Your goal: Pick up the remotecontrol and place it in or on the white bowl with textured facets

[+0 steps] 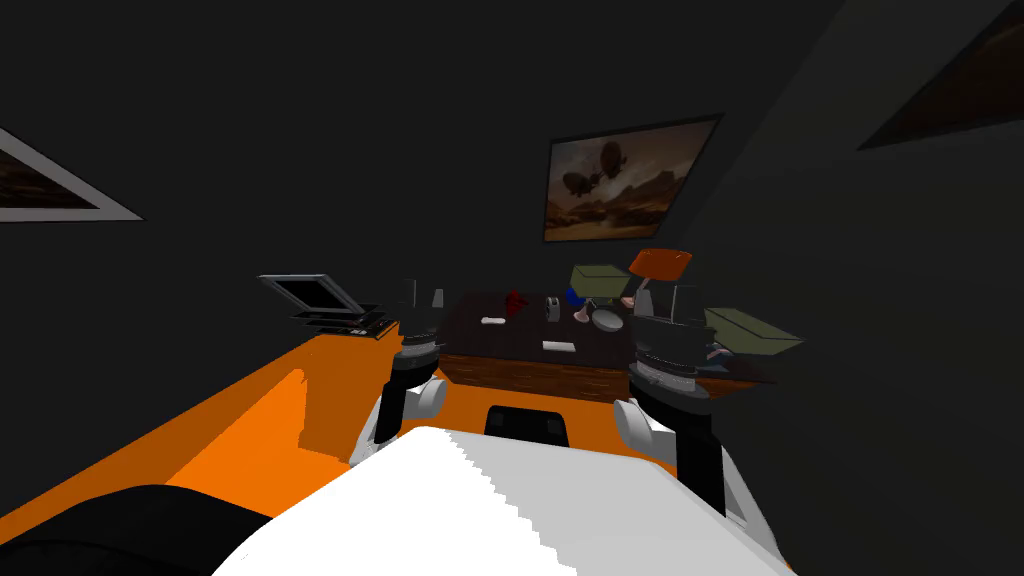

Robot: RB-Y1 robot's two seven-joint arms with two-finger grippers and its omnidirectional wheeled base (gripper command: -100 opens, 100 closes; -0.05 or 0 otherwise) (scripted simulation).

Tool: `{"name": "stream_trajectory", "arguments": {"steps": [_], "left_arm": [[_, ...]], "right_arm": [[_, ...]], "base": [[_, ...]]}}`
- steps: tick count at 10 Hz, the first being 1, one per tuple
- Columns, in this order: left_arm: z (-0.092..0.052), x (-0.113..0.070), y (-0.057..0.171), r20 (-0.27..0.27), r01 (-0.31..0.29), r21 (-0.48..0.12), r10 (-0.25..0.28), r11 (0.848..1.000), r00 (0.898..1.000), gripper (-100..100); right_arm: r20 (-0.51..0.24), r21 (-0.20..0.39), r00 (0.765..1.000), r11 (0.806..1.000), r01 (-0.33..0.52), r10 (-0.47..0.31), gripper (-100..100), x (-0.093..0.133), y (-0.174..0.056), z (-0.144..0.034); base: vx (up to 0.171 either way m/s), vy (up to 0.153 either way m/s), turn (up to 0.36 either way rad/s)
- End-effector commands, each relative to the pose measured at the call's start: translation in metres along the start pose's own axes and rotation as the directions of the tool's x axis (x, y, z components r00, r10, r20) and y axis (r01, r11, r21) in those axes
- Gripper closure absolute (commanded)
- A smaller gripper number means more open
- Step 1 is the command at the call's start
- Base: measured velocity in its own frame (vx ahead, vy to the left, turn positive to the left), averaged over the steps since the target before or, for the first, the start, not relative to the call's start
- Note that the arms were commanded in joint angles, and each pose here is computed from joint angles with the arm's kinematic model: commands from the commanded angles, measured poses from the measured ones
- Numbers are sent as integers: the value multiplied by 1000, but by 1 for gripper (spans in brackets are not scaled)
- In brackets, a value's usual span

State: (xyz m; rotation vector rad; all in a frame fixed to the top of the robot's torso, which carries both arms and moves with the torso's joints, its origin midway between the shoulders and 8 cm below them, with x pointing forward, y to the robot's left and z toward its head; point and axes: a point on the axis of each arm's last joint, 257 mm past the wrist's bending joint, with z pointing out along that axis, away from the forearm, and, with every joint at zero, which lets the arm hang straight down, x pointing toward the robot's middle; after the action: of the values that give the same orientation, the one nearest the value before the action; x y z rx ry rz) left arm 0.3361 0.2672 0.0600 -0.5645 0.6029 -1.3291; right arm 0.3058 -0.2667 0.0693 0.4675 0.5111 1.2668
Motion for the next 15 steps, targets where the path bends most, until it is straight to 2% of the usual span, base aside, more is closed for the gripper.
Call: {"name": "stream_trajectory", "arguments": {"steps": [1, 3, 5, 6, 7, 8, 9, 10, 11, 12, 13, 14, 15], "left_arm": [[0, 0, 0, 0, 0, 0, 0, 1000, 1000, 0], [0, 0, 0, 0, 0, 0, 0, 1000, 1000, 0], [0, 0, 0, 0, 0, 0, 0, 1000, 1000, 0], [0, 0, 0, 0, 0, 0, 0, 1000, 1000, 0], [0, 0, 0, 0, 0, 0, 0, 1000, 1000, 0], [0, 0, 0, 0, 0, 0, 0, 1000, 1000, 0], [0, 0, 0, 0, 0, 0, 0, 1000, 1000, 0], [0, 0, 0, 0, 0, 0, 0, 1000, 1000, 0], [0, 0, 0, 0, 0, 0, 0, 1000, 1000, 0], [0, 0, 0, 0, 0, 0, 0, 1000, 1000, 0], [0, 0, 0, 0, 0, 0, 0, 1000, 1000, 0], [0, 0, 0, 0, 0, 0, 0, 1000, 1000, 0], [0, 0, 0, 0, 0, 0, 0, 1000, 1000, 0]], "right_arm": [[-55, 21, 998, 1000, 12, -11, -100, 8, -8, -6], [-100, 42, 995, 999, 23, -19, -100, 15, -17, -12], [-190, 103, 981, 993, 52, -32, -100, 27, -41, -31], [-207, 101, 978, 993, 56, -34, -100, 29, -41, -32], [-258, 139, 965, 987, 76, -38, -100, 35, -55, -46], [-266, 138, 963, 987, 78, -39, -100, 36, -55, -46], [-321, 179, 946, 978, 104, -41, -100, 41, -71, -63], [-328, 178, 944, 978, 105, -42, -100, 42, -71, -63], [-386, 221, 921, 966, 136, -41, -100, 46, -88, -83], [-392, 220, 919, 966, 137, -42, -100, 46, -88, -84], [-446, 264, 894, 949, 171, -37, -100, 49, -105, -106], [-456, 262, 889, 949, 174, -37, -100, 49, -105, -107], [-513, 306, 858, 928, 213, -28, -100, 50, -122, -133]], "base": [[-9, 4, 110], [-19, 1, 101], [-24, 6, 174], [-25, 4, 92], [-23, 8, 158], [-19, 3, 108], [-22, 7, 214], [-19, 3, 110], [-22, 8, 205], [-19, 3, 121], [-23, 11, 232], [-20, 7, 142], [-22, 12, 272]]}}
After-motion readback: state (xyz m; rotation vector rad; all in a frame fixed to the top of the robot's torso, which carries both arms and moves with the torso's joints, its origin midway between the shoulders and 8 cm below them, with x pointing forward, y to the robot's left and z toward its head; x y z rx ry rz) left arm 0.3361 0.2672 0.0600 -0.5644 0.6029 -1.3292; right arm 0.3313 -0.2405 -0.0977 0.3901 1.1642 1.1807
